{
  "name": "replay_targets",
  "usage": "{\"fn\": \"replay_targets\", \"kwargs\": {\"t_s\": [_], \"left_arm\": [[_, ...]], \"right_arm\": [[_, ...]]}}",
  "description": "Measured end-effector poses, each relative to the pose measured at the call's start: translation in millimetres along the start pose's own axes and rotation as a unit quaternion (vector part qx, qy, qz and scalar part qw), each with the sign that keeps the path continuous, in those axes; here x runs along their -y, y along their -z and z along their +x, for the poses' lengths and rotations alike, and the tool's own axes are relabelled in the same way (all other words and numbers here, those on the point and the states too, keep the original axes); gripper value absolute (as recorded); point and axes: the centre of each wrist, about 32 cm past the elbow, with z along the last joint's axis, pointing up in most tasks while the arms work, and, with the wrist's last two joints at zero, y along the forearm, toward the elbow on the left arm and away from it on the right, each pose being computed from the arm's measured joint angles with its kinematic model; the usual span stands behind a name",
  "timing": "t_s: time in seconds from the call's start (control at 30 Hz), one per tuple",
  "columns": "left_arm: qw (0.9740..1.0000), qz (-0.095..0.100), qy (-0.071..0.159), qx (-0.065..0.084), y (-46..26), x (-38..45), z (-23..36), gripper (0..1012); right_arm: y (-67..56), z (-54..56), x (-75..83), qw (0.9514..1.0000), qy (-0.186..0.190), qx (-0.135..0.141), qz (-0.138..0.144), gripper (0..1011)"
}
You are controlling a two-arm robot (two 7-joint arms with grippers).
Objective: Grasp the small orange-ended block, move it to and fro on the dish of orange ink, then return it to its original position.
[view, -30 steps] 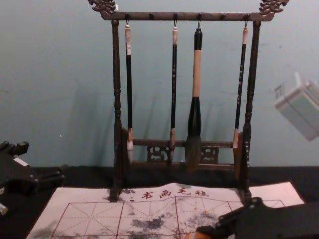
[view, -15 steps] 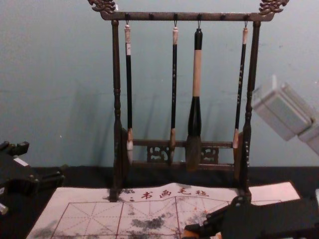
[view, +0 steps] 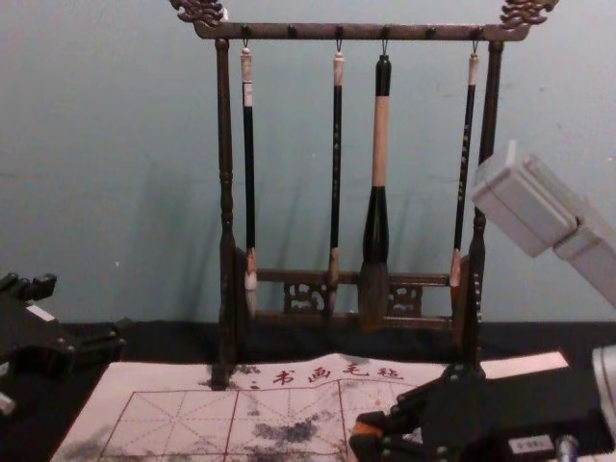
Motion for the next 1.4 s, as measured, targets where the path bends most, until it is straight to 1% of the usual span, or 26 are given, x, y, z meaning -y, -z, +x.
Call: {"fn": "replay_targets", "kwargs": {"t_s": [0.2,0.43,0.67,0.87,1.17,1.4], "left_arm": [[1.0,0.0,0.0,0.0,0.0,0.0,0.0,1001],[1.0,0.0,0.0,0.0,0.0,0.0,0.0,1001],[1.0,0.0,0.0,0.0,0.0,0.0,0.0,1001],[1.0,0.0,0.0,0.0,0.0,0.0,0.0,1001],[1.0,0.0,0.0,0.0,0.0,0.0,0.0,1001],[1.0,0.0,0.0,0.0,0.0,0.0,0.0,1001]], "right_arm": [[0.9,2.6,0.8,1.0,0.007,-0.003,-0.001,106],[4.0,5.0,7.4,0.9998,0.015,-0.009,-0.005,106],[6.1,2.8,14.3,0.9998,0.015,-0.015,-0.005,107],[7.0,-1.1,18.8,0.9998,0.007,-0.018,-0.004,106],[6.7,-5.5,15.8,0.9998,-0.006,-0.019,-0.002,106],[3.0,-6.9,11.1,0.9998,-0.015,-0.014,0.0,106]]}}
